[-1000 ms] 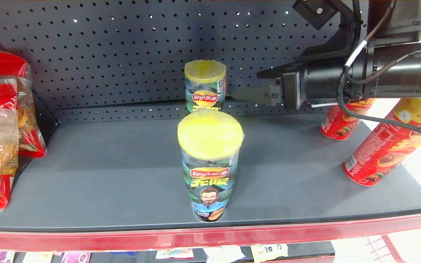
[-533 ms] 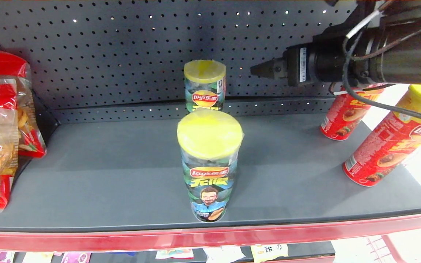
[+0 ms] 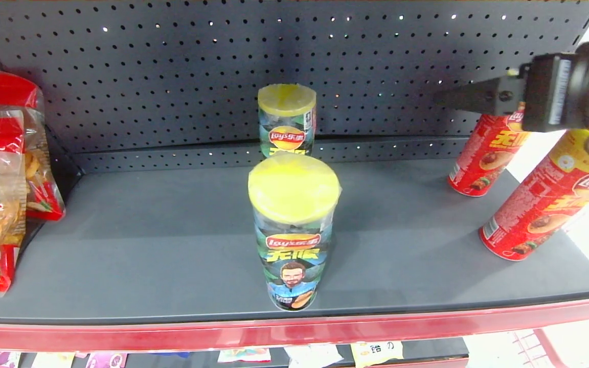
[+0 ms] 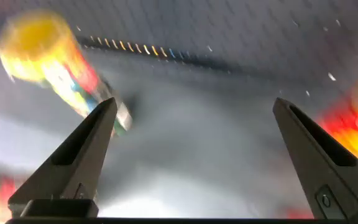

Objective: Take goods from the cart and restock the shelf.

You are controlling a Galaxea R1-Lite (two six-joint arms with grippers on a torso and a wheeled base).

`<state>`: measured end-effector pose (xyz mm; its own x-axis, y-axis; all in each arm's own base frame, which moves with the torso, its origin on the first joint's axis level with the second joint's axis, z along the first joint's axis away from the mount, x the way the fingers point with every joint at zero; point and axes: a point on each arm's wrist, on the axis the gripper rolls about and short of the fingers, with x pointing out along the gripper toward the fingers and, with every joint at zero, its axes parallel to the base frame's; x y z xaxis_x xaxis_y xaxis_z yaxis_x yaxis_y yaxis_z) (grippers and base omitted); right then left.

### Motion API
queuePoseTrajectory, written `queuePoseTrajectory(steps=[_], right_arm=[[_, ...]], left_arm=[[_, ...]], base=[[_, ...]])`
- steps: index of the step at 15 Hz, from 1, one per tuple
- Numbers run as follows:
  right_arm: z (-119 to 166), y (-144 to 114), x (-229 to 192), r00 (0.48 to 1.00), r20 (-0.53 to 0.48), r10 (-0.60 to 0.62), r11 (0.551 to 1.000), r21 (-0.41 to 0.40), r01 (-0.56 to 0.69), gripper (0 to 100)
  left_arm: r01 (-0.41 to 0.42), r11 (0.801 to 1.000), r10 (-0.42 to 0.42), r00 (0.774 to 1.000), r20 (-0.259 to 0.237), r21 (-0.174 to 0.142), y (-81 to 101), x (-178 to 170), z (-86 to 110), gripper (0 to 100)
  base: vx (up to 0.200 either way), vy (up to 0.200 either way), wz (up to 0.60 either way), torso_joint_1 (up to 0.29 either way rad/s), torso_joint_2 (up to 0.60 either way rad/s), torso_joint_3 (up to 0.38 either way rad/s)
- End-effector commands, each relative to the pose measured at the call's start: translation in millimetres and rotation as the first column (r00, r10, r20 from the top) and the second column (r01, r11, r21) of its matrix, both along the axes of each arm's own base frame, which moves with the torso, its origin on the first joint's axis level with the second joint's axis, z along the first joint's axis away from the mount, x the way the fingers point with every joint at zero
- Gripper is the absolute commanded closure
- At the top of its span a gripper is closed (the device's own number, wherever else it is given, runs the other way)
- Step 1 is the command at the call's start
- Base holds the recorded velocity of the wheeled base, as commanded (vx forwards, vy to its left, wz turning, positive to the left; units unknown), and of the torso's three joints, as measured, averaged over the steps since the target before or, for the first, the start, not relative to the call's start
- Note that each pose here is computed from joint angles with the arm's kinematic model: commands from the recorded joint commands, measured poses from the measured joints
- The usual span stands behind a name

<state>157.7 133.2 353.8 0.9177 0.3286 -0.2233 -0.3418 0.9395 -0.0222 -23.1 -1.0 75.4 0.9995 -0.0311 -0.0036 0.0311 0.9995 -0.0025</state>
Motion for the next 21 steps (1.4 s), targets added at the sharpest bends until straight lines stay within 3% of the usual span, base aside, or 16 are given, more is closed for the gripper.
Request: queuePoseTrajectory(steps=[1,5,10,15,16,21], right_arm=[[-6.2,-61.0,-55.5,0.997,0.028,-0.071,0.997,0.025,0.070,0],[-32.3,-107.3,-103.4,0.987,0.032,-0.160,0.987,0.031,0.159,0],[-57.3,-136.3,-146.8,0.962,0.087,-0.259,0.964,0.092,0.251,0],[-116.9,-144.0,-176.5,0.962,0.068,-0.265,0.961,0.097,0.258,0],[-147.0,-143.2,-179.6,0.944,0.083,-0.321,0.944,0.113,0.311,0],[-213.8,-137.0,-177.0,0.933,0.129,-0.337,0.937,0.140,0.320,0]], left_arm=[[0.000,1.000,0.000,1.000,-0.001,-0.001,0.0,0.1,0.1,0],[0.000,1.000,0.000,1.000,-0.001,-0.001,0.0,0.1,0.1,0],[0.000,1.000,0.000,1.000,-0.001,-0.001,0.0,0.1,0.1,0],[0.000,1.000,0.000,1.000,-0.001,-0.001,0.0,0.1,0.1,0],[0.000,1.000,0.000,1.000,-0.001,-0.001,0.0,0.1,0.1,0],[0.000,1.000,0.000,1.000,-0.001,-0.001,0.0,0.1,0.1,0]], base=[[0.000,0.000,0.00,0.000,0.00,0.000],[0.000,0.000,0.00,0.000,0.00,0.000],[0.000,0.000,0.00,0.000,0.00,0.000],[0.000,0.000,0.00,0.000,0.00,0.000],[0.000,0.000,0.00,0.000,0.00,0.000],[0.000,0.000,0.00,0.000,0.00,0.000]])
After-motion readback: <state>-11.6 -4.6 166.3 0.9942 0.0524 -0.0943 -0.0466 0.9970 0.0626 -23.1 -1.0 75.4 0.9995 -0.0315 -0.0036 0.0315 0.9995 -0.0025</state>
